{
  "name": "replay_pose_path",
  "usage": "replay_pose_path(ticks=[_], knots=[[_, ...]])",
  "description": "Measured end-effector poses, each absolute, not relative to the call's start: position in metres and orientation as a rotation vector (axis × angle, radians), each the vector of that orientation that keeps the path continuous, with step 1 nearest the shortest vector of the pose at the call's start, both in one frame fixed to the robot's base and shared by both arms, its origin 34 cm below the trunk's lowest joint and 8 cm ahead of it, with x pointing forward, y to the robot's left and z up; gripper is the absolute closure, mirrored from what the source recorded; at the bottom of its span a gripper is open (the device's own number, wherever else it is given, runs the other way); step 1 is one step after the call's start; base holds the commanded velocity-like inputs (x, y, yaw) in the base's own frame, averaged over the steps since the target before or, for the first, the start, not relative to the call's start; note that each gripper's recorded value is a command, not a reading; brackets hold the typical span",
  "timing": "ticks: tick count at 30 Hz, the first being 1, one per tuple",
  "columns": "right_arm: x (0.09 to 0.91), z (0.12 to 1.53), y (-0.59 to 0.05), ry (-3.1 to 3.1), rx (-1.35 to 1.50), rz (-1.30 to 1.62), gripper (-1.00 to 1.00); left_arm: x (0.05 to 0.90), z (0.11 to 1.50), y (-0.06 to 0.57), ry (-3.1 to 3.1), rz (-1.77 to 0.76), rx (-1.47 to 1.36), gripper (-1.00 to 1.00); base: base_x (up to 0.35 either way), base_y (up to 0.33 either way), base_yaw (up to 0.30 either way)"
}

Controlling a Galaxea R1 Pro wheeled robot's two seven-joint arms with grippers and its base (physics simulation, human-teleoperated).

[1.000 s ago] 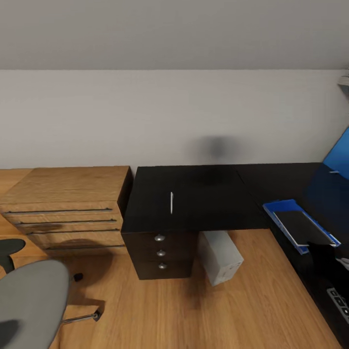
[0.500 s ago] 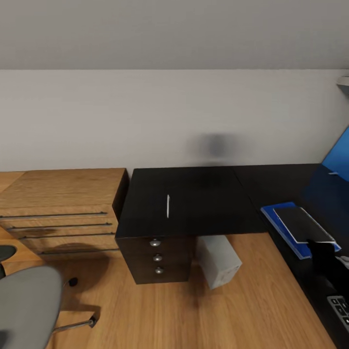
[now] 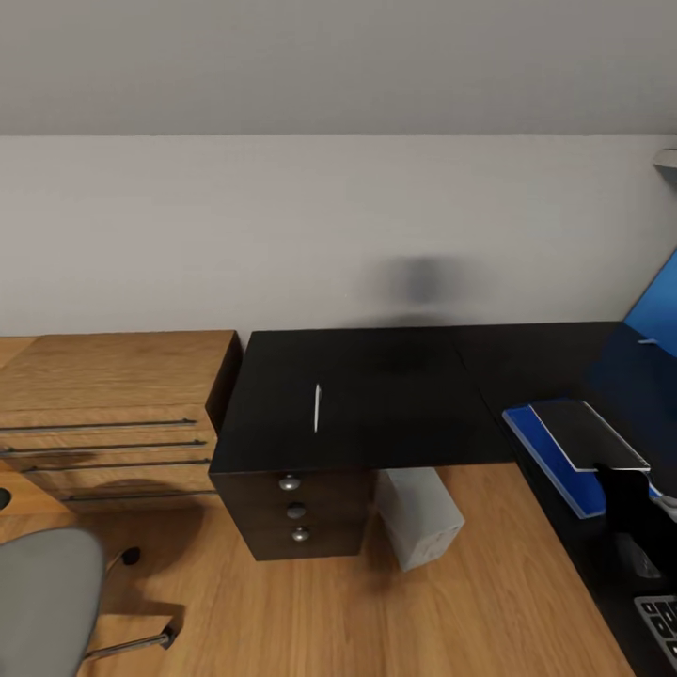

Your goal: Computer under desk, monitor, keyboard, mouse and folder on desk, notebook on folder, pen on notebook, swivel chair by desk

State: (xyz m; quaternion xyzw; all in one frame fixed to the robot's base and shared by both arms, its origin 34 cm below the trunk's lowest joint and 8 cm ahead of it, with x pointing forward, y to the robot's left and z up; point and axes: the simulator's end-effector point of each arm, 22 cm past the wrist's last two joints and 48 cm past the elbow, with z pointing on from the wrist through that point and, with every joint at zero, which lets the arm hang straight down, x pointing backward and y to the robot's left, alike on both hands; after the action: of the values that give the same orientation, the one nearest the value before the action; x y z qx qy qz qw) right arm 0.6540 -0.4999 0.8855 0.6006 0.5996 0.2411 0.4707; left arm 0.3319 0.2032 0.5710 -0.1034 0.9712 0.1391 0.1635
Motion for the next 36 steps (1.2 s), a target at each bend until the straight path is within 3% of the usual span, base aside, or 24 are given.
replay_pose_path(ticks=[19, 36], knots=[[0.648, 0.885, -0.517, 1.553, 1.351, 0.400, 1.00, 0.331, 0.571, 0.203, 2.773, 0.398, -0.291, -1.00, 0.016, -0.014, 0.000], [0.657, 0.892, -0.504, 1.682, 1.209, 0.460, 1.00, 0.331, 0.571, 0.202, 2.774, 0.396, -0.289, -1.00, 0.000, 0.000, 0.000]])
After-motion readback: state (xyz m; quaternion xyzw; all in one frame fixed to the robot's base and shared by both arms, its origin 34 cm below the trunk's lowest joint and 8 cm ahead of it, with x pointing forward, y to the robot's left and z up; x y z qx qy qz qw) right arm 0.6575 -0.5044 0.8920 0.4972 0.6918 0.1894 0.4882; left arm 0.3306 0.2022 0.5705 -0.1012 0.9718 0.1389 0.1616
